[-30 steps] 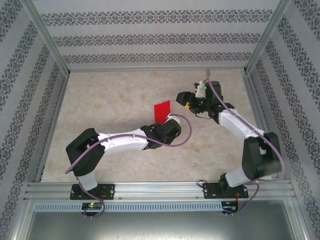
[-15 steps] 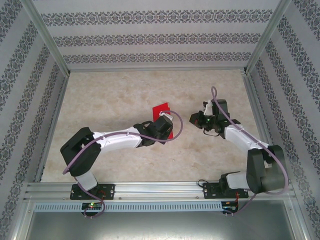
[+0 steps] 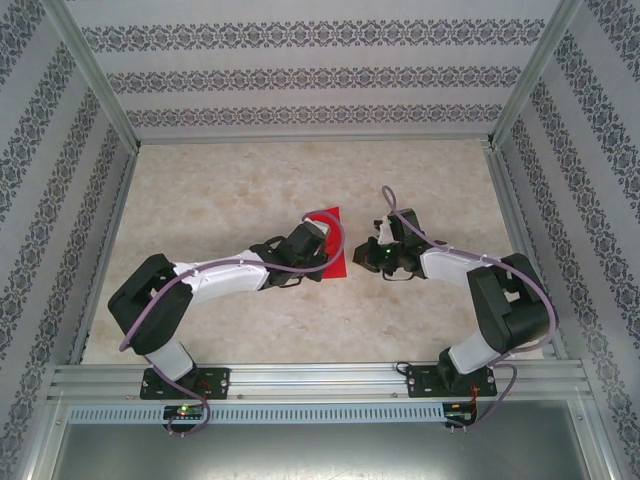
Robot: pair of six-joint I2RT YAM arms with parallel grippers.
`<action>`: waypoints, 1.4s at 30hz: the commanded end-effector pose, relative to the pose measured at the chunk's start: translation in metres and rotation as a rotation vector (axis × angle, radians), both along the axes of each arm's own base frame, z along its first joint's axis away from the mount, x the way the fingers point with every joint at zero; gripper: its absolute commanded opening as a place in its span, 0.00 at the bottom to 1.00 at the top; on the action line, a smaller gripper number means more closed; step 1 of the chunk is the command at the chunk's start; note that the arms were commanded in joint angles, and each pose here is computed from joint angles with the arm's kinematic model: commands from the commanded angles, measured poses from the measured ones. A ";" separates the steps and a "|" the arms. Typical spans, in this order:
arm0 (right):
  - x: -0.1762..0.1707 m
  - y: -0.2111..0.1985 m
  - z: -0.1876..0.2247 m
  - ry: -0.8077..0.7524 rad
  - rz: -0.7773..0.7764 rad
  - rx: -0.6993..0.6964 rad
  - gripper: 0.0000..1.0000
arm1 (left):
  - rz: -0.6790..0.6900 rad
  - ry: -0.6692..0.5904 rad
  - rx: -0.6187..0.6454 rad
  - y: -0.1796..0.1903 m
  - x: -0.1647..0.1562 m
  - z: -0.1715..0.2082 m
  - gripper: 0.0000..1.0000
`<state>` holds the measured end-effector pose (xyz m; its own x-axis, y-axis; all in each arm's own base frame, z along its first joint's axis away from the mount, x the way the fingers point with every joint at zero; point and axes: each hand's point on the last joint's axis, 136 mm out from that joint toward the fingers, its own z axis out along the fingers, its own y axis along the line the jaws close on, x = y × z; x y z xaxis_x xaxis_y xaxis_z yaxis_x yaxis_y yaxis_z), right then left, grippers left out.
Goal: Fold a paper plane with a square sheet of paper (fold left side to right side)
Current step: Fold the triangle a second time at the center of the table.
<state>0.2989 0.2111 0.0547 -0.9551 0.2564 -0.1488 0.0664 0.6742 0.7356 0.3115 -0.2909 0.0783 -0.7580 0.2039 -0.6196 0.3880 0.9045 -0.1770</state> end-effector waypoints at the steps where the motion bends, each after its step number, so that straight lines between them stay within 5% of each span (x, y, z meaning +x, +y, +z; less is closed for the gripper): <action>1: 0.012 0.011 0.005 -0.027 -0.002 -0.001 0.00 | 0.015 0.005 -0.089 -0.002 0.004 0.010 0.00; 21: -0.007 0.018 -0.045 0.124 0.065 -0.105 0.00 | -0.018 0.063 -0.076 0.015 0.024 -0.011 0.00; 42: -0.013 0.015 -0.051 0.153 0.107 -0.175 0.00 | -0.038 0.081 -0.012 0.024 0.047 -0.035 0.00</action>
<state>0.2943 0.2294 0.0162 -0.9854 0.1610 -0.0551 0.0885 0.7616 0.6419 0.3499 -0.2661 0.0413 -0.8079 0.2131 -0.5495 0.3890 0.8932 -0.2256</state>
